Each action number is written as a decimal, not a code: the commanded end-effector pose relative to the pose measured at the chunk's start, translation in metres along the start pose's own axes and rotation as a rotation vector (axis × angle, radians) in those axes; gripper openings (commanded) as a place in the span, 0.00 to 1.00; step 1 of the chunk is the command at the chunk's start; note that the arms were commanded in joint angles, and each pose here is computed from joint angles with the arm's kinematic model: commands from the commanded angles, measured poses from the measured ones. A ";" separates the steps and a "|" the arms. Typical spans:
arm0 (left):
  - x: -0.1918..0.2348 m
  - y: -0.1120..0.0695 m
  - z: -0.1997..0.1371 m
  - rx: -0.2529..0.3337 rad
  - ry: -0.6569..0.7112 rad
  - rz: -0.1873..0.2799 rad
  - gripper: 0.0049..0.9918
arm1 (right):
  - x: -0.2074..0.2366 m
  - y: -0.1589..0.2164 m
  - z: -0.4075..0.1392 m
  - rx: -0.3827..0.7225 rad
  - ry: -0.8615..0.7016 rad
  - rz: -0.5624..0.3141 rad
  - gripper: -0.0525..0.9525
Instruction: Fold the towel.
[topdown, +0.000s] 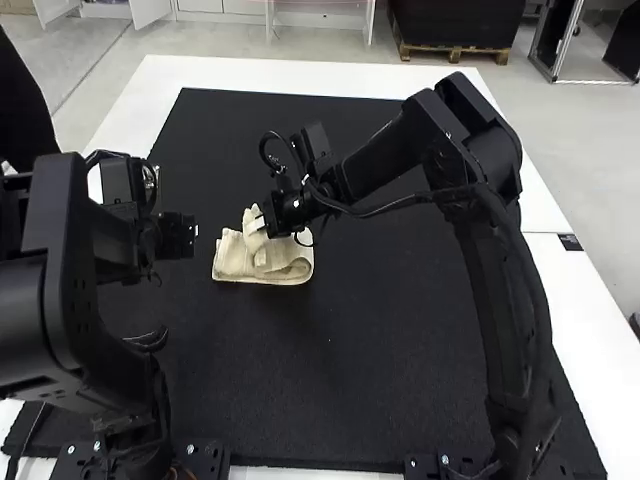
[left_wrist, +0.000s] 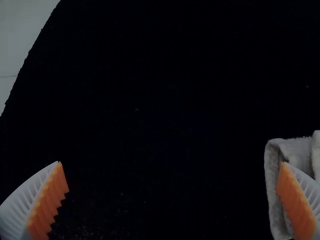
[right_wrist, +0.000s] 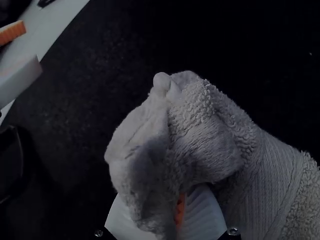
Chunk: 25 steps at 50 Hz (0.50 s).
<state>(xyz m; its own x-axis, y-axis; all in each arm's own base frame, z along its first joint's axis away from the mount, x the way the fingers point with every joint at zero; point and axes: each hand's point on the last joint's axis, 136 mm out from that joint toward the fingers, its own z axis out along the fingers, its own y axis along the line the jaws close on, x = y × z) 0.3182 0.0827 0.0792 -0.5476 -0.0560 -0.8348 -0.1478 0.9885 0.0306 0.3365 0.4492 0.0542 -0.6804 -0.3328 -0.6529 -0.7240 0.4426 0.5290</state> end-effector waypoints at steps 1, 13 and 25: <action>-0.006 0.004 -0.002 -0.017 -0.026 -0.010 0.98 | -0.010 0.018 0.002 -0.053 -0.013 -0.007 0.18; -0.008 0.005 -0.002 -0.018 -0.035 -0.009 0.98 | -0.007 0.027 0.002 -0.105 0.005 0.023 0.71; -0.011 0.005 -0.003 -0.019 -0.044 -0.006 0.98 | -0.019 0.025 -0.009 -0.102 -0.024 0.020 0.60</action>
<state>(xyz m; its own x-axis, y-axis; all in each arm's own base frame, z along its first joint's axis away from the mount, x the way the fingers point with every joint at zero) 0.3208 0.0836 0.0833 -0.5315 -0.0507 -0.8455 -0.1485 0.9883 0.0341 0.3262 0.4532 0.0585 -0.7106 -0.3315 -0.6206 -0.7016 0.4010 0.5891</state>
